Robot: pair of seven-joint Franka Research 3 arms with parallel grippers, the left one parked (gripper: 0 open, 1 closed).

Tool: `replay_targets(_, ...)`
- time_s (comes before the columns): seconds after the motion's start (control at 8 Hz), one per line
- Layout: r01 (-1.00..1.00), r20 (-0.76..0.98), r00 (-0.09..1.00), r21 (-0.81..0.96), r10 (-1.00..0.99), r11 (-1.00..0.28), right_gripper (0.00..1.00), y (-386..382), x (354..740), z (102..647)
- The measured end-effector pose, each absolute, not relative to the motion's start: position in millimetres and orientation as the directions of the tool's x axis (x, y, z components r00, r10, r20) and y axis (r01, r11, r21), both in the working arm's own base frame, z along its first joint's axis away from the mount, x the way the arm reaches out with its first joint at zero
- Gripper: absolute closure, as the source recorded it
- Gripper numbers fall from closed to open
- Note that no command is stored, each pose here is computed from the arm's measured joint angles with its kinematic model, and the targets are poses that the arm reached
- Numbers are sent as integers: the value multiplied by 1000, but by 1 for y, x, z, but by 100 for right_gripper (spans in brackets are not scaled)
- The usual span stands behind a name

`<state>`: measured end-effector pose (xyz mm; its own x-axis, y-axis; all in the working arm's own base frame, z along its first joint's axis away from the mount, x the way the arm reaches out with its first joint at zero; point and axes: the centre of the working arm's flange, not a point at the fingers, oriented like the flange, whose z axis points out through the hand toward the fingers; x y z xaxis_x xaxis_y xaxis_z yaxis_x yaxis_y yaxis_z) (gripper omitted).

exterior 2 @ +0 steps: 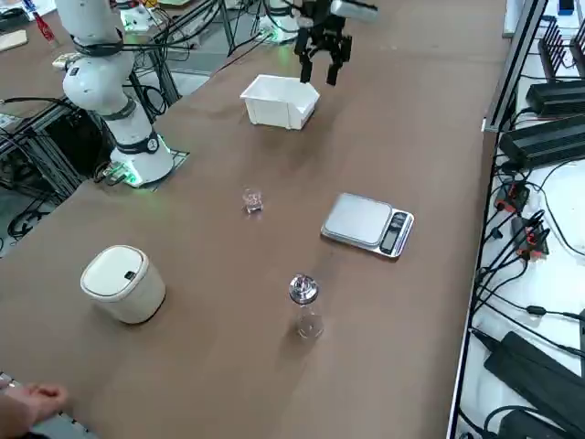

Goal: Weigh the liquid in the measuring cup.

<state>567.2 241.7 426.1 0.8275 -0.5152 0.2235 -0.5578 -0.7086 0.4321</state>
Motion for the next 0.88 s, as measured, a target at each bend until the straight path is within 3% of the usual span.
replay_targets(0.38,-720,423,693,449,-584,-529,0,276,564,353)
replay_targets(0.88,-855,602,516,410,-610,-318,0,256,570,287)
